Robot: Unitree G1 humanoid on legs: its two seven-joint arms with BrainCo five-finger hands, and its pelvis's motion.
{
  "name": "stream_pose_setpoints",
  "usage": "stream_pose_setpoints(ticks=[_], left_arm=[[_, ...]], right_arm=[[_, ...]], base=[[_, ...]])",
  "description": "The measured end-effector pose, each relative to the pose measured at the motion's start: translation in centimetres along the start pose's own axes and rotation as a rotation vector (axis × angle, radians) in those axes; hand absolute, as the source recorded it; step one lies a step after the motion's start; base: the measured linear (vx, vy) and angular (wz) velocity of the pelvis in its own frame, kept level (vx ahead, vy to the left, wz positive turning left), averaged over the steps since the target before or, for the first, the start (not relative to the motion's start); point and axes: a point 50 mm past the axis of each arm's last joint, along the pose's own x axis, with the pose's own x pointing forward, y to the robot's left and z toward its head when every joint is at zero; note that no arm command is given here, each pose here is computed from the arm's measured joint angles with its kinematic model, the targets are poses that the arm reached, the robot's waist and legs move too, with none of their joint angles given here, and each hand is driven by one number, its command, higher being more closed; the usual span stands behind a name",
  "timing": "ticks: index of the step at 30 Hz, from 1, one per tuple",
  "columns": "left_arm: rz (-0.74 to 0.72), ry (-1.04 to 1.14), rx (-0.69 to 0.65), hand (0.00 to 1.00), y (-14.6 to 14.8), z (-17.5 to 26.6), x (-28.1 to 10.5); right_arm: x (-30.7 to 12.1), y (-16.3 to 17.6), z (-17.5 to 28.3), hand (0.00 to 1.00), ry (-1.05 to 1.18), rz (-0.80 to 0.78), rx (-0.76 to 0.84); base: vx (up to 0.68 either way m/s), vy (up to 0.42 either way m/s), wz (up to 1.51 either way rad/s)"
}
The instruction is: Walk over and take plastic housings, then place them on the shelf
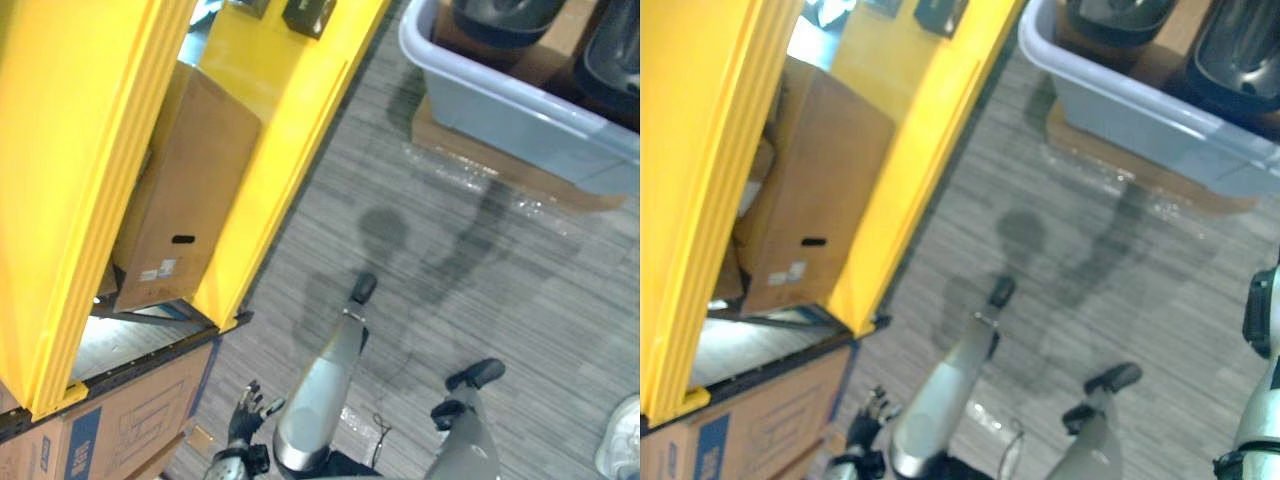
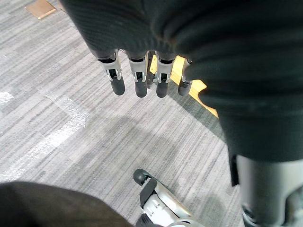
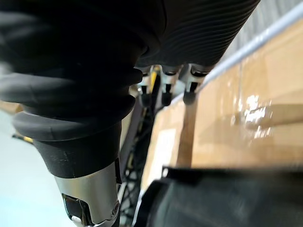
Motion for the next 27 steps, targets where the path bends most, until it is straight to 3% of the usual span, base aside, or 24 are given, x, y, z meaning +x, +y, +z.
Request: stream_pose_setpoints(ticks=[14, 25, 26, 27], left_arm=[[-0.075, 0.026, -0.011, 0.00, -1.1, -1.0, -0.5], [-0.105, 0.010, -0.009, 0.00, -1.3, -1.1, -0.6], [-0.105, 0.011, -0.009, 0.00, -1.3, -1.1, -0.6], [-0.106, 0.011, -0.009, 0.00, -1.3, -1.1, -0.6]], right_arm=[[0.0, -1.5, -2.3, 0.00, 0.177, -0.222, -0.176], [0.0, -2.1, -1.8, 0.00, 0.201, -0.292, -0.243], [0.0, -2.1, -1.9, 1.00, 0.209, -0.289, -0.249], [0.0, -2.1, -2.1, 1.00, 0.221, -0.277, -0.258]], base=[[-0.02, 0.005, 0.01], [-0.01, -0.001, 0.01], [-0.06, 0.008, 0.00], [-0.07, 0.012, -0.01]])
